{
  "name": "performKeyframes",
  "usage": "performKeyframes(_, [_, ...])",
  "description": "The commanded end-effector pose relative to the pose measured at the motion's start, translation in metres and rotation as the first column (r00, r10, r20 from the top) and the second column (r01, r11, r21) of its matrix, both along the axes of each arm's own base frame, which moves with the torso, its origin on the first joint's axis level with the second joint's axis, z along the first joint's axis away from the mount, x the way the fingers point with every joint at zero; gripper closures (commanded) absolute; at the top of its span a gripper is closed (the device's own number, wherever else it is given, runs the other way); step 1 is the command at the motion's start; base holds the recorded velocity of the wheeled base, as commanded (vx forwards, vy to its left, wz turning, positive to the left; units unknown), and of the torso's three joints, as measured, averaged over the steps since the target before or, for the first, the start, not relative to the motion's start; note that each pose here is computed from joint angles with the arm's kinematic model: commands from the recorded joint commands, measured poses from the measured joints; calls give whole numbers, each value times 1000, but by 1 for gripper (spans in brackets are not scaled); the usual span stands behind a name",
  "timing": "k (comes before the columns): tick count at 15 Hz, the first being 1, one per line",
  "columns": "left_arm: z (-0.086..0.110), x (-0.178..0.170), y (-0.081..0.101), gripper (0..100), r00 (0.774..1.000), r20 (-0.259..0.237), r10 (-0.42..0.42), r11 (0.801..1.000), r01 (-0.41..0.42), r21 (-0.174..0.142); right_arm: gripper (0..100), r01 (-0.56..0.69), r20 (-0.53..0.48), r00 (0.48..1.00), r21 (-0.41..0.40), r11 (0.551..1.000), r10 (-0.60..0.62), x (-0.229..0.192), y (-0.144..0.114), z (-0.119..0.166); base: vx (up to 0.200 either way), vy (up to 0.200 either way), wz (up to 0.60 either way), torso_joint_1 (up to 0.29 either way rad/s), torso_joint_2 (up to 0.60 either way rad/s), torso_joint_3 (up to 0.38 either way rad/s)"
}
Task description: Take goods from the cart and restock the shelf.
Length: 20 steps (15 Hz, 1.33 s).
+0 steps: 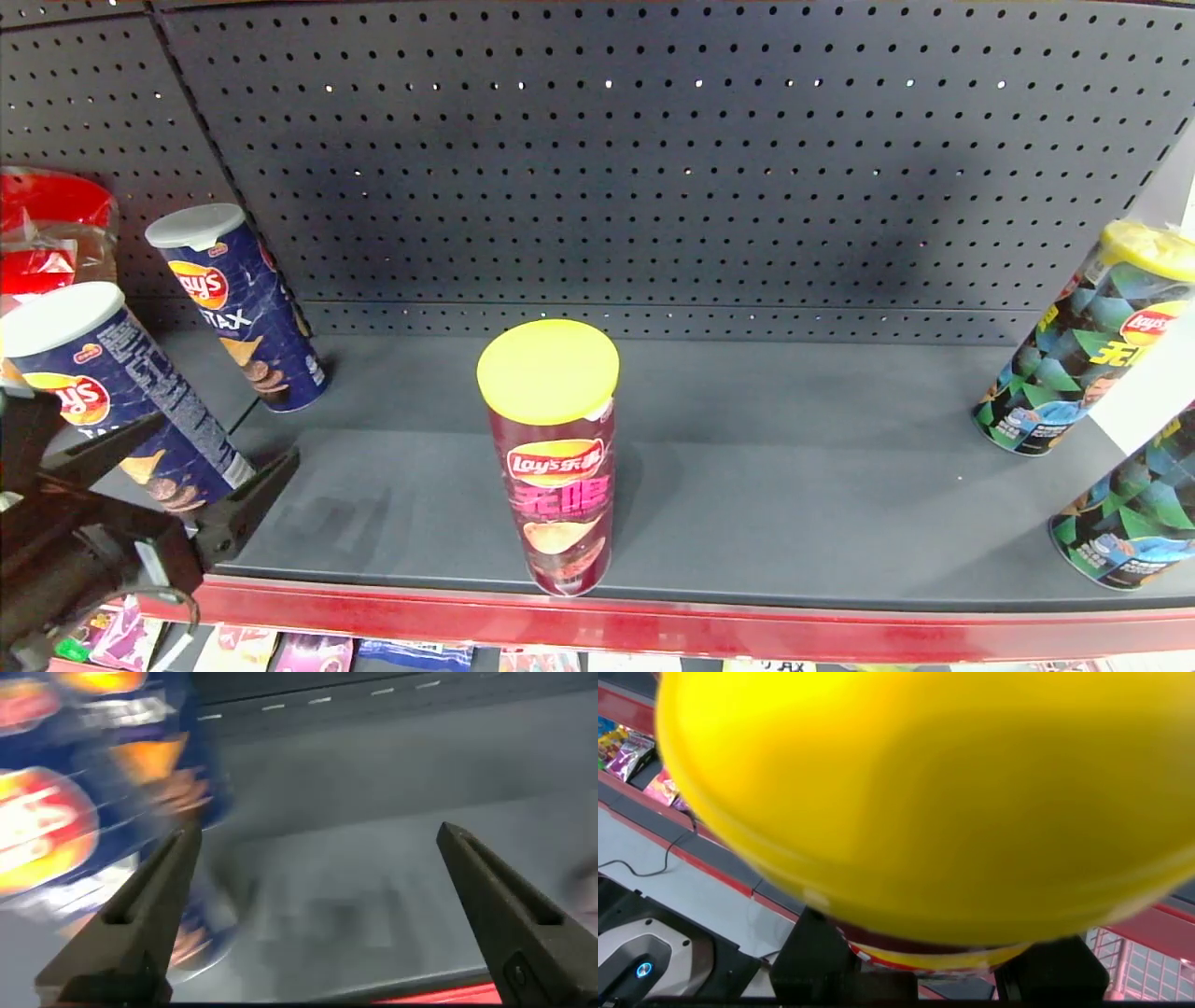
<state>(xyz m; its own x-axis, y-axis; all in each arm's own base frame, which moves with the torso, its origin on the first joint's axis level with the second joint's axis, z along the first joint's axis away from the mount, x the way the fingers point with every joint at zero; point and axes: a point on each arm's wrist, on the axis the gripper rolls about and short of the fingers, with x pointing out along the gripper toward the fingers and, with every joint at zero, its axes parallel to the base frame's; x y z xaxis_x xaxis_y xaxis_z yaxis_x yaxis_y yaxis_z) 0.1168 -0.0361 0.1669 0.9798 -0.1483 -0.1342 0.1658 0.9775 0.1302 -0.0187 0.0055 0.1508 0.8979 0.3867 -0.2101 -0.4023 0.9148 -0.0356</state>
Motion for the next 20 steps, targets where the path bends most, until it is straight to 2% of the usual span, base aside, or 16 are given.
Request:
performKeyframes(1, [-4, -26, 7, 0, 999, 24, -32, 998, 31, 49, 100, -1, -1, 1000, 0, 1000, 1, 0, 0, 0, 0, 0, 0, 0, 0, 0])
performKeyframes(2, [-2, -34, 9, 0, 996, 51, -78, 996, 76, 41, 100, -1, -1, 1000, 0, 1000, 1, 0, 0, 0, 0, 0, 0, 0, 0, 0])
performKeyframes(3, [-2, -35, 9, 0, 995, 49, -86, 995, 84, 45, 100, -1, -4, 1000, -1, 1000, 1, 0, 0, 0, 0, 0, 0, 0, 0, 0])
performKeyframes(4, [0, -35, 11, 0, 996, 51, -67, 996, 64, 61, 100, -1, -4, 1000, -1, 1000, 1, 0, 0, 0, 0, 0, 0, 0, 0, 0])
performKeyframes(6, [3, -31, 13, 0, 998, 63, -30, 992, 23, 124, 100, 0, -4, 1000, -1, 1000, 0, 0, 0, 0, 0, 0, 0, 0, 0, 0])
performKeyframes(7, [4, -31, 13, 0, 997, 64, -32, 991, 23, 133, 100, 0, -5, 1000, -1, 1000, 0, 0, 0, 0, 0, 0, 0, 0, 0, 0])
performKeyframes(9, [3, -32, 13, 0, 998, 62, -31, 990, 22, 140, 100, 2, -8, 1000, -1, 1000, -2, 1, 0, 0, 0, 0, 0, 0, 0, 0])
performKeyframes(13, [1, -33, 13, 0, 998, 62, -25, 989, 16, 150, 100, 3, -13, 1000, -2, 1000, -3, 1, 0, -2, -200, 0, 0, 7, 5, 1])
performKeyframes(16, [1, -33, 13, 0, 998, 63, -27, 987, 17, 162, 100, 5, -13, 1000, -2, 1000, -5, 1, 0, -2, 0, 0, 0, 0, 0, 0])
performKeyframes(20, [2, -33, 13, 0, 997, 66, -29, 987, 18, 161, 100, 5, -8, 1000, -2, 1000, -5, 1, 0, -2, 0, 150, 0, 2, 1, 8])
